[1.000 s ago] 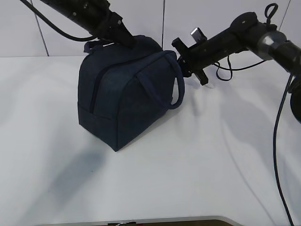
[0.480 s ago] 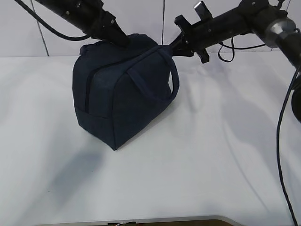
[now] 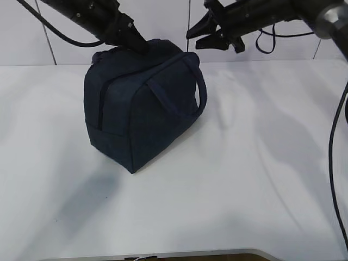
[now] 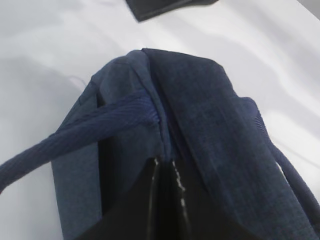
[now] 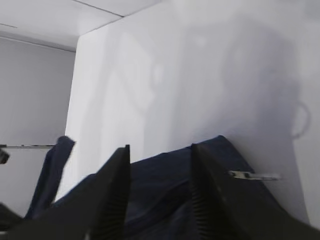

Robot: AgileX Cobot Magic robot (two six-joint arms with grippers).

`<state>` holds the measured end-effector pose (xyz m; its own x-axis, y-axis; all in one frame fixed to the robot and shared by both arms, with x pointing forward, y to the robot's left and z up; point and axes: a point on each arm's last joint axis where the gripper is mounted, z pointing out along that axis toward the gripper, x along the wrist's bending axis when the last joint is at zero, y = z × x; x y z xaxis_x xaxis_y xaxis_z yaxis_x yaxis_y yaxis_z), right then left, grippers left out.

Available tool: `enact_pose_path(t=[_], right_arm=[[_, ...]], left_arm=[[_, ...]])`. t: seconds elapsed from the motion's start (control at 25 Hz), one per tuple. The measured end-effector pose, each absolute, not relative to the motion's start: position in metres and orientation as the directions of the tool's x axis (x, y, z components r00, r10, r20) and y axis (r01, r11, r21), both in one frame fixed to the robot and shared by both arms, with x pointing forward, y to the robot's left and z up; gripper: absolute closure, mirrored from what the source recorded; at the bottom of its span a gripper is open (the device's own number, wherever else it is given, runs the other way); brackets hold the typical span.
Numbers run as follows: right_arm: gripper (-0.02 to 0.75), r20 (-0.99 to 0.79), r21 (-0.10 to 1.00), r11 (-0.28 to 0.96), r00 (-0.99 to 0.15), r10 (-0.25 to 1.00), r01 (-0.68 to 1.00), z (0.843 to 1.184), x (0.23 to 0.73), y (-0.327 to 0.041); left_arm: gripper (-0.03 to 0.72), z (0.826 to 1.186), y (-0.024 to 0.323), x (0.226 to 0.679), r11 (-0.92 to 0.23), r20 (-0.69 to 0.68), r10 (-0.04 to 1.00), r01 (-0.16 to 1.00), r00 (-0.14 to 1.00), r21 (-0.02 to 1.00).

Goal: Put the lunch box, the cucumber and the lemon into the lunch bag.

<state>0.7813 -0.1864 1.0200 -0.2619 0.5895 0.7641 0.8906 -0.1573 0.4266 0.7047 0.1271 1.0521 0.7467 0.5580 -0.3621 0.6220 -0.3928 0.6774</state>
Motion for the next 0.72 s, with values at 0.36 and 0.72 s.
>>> enact_pose_path(t=[0.36, 0.72], right_arm=[[0.404, 0.34, 0.708, 0.121, -0.486, 0.805, 0.696, 1.091, 0.76, -0.202], [0.402, 0.018, 0.727, 0.297, -0.45, 0.893, 0.619, 1.12, 0.75, -0.223]], left_arm=[[0.627, 1.052, 0.127, 0.705, -0.395, -0.359, 0.559, 0.621, 0.747, 0.676], [0.508, 1.049, 0.13, 0.705, -0.427, -0.327, 0.577, 0.618, 0.749, 0.66]])
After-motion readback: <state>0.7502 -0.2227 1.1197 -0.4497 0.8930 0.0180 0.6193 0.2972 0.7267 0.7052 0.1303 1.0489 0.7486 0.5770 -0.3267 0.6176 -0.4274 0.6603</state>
